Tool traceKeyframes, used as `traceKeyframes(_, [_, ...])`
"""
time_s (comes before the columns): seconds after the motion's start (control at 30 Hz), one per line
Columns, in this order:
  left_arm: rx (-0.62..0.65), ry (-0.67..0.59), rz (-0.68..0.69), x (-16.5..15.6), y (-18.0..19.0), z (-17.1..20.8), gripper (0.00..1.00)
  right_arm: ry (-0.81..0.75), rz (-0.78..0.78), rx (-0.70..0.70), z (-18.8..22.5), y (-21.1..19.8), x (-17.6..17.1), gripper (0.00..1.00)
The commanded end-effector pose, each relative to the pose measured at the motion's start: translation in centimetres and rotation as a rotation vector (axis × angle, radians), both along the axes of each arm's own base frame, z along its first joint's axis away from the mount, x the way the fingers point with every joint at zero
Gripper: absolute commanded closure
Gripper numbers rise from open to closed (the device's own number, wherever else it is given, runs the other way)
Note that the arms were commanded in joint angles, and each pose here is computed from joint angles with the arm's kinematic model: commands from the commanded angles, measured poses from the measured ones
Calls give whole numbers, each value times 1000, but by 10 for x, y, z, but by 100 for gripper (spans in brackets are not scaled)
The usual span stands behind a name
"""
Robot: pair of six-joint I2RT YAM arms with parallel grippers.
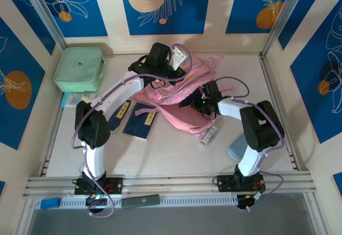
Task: Pack the student bag
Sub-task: Place the book in the student bag, then close the student bag at the center of the table.
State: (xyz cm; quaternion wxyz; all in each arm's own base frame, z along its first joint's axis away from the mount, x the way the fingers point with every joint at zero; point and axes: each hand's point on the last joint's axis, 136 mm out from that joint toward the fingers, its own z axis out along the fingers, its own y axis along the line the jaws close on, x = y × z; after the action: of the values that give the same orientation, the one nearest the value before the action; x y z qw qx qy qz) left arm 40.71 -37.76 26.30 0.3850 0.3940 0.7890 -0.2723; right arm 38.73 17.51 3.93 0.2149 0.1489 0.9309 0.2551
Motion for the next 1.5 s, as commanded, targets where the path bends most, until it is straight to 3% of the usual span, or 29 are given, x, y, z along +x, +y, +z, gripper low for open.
traceKeyframes(0.0, [-112, -127, -43, 0, -12, 60, 100, -109, 29, 12, 23, 6, 24, 100])
traceKeyframes(0.2, [-90, -142, -17, 4, -8, 58, 100, -111, 45, -43, 33, 2, -25, 99])
traceKeyframes(0.3, [-85, -138, -14, 6, -8, 54, 100, -67, -32, -64, 33, -17, -42, 92])
traceKeyframes(0.5, [-97, -128, -16, 6, -10, 52, 100, -22, -125, -82, 35, -48, -25, 69])
traceKeyframes(0.67, [-120, -115, -17, 7, -14, 53, 100, -24, -104, -87, 32, -48, 2, 57])
traceKeyframes(0.8, [-118, -98, -22, 6, -14, 48, 100, 1, -69, -54, 30, -39, -3, 57])
traceKeyframes(0.93, [-101, -63, -16, 9, -16, 32, 100, -95, -27, -24, 62, -36, -25, 57])
traceKeyframes(1.17, [-100, 66, -35, 8, -28, -8, 100, -95, -160, -38, 111, -90, -73, 57])
traceKeyframes(1.3, [-79, 132, -63, -5, -27, -26, 82, -122, -142, 7, 137, -96, -91, 55])
traceKeyframes(1.37, [-74, 173, -137, -25, -28, -27, 70, -119, -104, 17, 145, -92, -98, 55])
traceKeyframes(1.47, [-55, 195, -130, -42, -15, -20, 56, -103, -45, 52, 156, -81, -105, 55])
